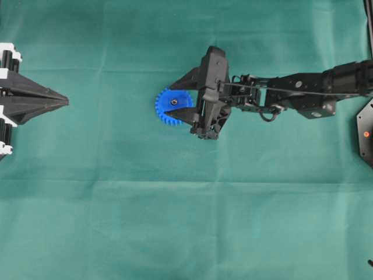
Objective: Insert the shaft placed at a random location into the center hole of the medium gear at another random location.
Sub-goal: 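Open the right gripper and retract it up and right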
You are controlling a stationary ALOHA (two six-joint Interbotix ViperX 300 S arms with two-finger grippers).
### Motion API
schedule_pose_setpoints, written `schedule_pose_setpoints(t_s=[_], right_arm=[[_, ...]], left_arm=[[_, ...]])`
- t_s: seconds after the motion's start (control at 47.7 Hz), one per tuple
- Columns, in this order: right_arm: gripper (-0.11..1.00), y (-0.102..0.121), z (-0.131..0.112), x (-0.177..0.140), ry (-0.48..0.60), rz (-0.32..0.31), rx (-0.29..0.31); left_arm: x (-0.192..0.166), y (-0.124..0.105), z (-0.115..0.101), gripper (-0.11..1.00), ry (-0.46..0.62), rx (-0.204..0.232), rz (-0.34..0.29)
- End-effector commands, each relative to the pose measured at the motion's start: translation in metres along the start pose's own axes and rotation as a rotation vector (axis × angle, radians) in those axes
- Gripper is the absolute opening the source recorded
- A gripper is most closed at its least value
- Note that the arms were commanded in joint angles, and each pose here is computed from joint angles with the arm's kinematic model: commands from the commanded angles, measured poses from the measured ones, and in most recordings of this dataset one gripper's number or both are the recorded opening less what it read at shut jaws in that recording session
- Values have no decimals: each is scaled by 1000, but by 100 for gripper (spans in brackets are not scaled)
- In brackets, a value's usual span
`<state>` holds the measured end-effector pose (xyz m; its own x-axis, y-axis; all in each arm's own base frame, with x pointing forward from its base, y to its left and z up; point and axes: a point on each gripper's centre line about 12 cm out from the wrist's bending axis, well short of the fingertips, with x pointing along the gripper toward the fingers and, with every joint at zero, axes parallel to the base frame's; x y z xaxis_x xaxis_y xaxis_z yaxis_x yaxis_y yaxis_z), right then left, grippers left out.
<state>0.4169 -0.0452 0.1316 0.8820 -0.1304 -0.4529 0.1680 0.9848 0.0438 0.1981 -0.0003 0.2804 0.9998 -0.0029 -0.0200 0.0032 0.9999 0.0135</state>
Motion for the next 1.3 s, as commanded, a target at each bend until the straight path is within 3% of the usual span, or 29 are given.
schedule_pose_setpoints(t_s=[0.0,0.503,0.838,1.279], right_arm=[[73,2,20,-12,-56,6,7],[73,1,33,-63,-104,14,10],[73,-1,19,-99,-105,14,13],[73,-2,14,-107,-102,12,19]], left_arm=[[2,0,9,0,-23,3,-2],[2,0,9,0,-23,2,-2],[2,0,9,0,-23,0,-2],[2,0,9,0,-23,2,-2]])
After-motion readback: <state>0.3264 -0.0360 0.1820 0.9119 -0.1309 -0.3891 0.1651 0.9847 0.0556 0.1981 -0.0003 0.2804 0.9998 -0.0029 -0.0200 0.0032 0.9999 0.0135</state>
